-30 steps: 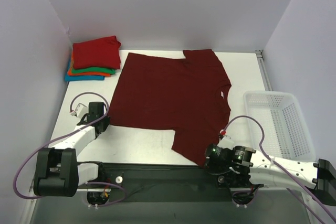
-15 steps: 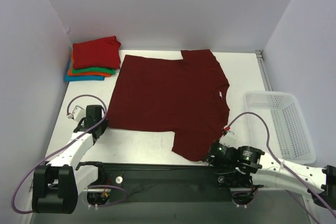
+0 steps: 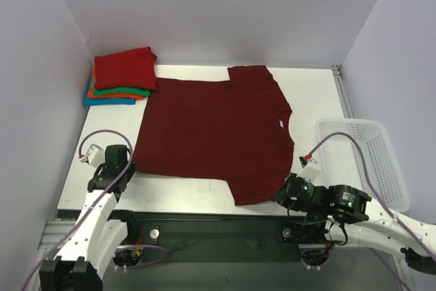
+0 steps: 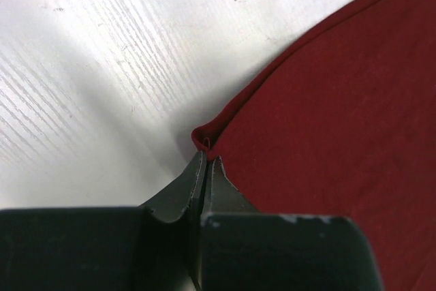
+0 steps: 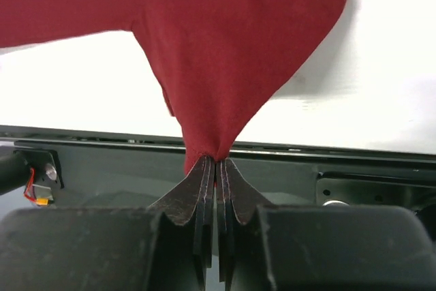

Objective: Fold and stack the t-shirts
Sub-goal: Grap the side of the flattened tshirt closest away from the robot with both arms, then fold the flattened tshirt in 1/3 of the way

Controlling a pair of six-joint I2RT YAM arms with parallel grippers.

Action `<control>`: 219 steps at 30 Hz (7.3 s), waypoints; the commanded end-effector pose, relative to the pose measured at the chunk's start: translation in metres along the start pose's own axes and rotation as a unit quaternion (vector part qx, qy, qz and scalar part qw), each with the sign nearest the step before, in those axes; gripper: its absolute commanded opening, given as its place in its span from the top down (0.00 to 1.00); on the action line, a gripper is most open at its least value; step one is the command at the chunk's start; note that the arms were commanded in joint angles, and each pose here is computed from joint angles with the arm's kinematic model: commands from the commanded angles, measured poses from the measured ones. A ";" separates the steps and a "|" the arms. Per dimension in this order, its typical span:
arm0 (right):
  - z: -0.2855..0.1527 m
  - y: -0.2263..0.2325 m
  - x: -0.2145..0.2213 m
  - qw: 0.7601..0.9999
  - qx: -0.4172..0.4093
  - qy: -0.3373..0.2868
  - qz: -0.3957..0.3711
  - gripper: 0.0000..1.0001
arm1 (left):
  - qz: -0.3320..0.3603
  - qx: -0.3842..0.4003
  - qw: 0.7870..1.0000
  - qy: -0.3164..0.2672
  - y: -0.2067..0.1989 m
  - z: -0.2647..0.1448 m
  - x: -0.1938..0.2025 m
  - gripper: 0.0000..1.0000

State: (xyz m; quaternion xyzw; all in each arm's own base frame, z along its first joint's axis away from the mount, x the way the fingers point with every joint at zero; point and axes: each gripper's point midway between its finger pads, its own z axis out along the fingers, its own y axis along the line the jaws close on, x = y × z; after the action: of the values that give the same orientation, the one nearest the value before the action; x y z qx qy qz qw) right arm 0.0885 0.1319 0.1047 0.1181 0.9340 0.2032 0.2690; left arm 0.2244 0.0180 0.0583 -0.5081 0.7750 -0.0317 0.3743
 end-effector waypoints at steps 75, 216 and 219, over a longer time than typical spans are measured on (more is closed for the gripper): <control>0.098 0.013 -0.298 0.992 0.107 -0.071 0.011 1.00 | -0.017 0.062 0.995 0.074 -0.190 0.134 -0.039 1.00; 0.154 -0.035 -0.156 0.988 0.097 -0.021 0.115 0.62 | -0.014 0.053 0.998 0.027 -0.094 0.080 -0.014 0.47; 0.148 -0.053 -0.141 0.986 0.110 -0.015 0.126 0.61 | -0.016 0.066 0.997 0.034 -0.097 0.087 -0.007 0.52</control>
State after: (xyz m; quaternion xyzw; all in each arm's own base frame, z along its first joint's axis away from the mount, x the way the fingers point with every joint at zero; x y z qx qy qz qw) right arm 0.2933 0.0949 0.0328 0.2496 0.9270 0.1362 0.2444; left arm 0.3403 0.0033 0.0374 -0.4969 0.7862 -0.1003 0.3534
